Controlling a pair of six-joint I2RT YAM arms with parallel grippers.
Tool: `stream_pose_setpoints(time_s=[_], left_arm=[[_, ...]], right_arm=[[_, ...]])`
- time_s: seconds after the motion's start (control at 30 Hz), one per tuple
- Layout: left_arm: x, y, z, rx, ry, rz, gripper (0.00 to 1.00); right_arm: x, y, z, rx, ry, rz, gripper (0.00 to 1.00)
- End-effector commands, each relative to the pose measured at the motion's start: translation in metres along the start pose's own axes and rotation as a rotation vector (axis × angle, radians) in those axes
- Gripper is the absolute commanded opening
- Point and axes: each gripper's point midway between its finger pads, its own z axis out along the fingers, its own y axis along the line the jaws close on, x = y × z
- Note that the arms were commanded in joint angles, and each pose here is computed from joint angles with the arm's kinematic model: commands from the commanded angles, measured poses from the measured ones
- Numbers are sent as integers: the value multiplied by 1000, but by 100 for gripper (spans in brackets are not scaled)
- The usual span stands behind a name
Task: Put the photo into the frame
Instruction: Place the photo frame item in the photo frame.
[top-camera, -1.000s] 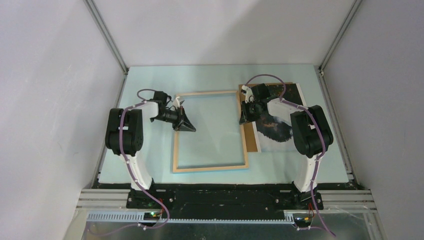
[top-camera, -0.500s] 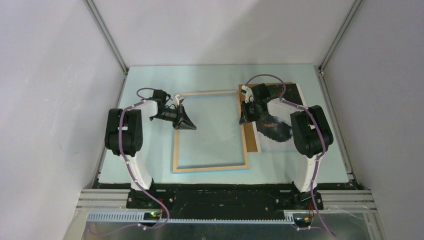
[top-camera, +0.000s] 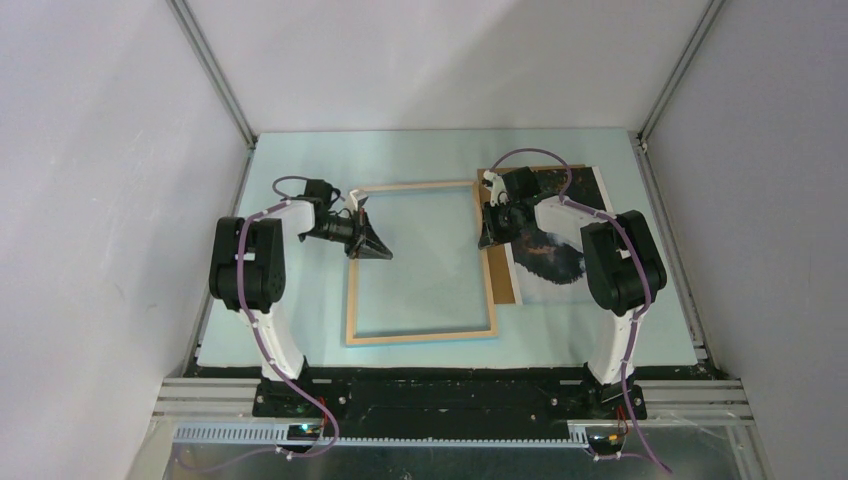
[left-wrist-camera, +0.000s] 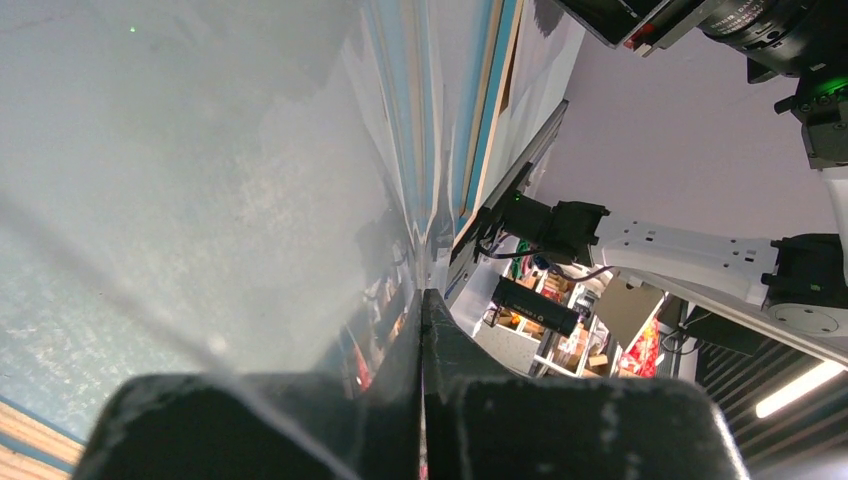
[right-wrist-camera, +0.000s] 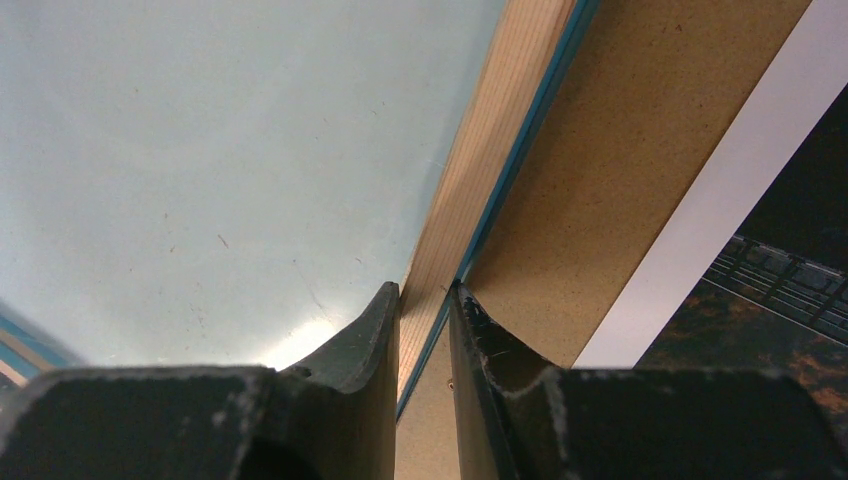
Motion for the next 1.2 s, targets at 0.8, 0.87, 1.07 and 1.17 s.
stream_pose_setpoints(time_s=[0.8,0.87,1.07,1.17], left_arm=[[-4,-26,-12,56,18,76,0],[-4,-24,-12,45,18,86,0],[-3,-19,-11,30,18,102,0],[-2,-18,-10,32,25,99,0]], right_arm=[[-3,6,-1,-12,-1,-60,22],[-3,5,-1,-11,0,-60,22],[-3,6,-1,-10,1,-63,22],[-4,6,-1,-10,-1,-65,22]])
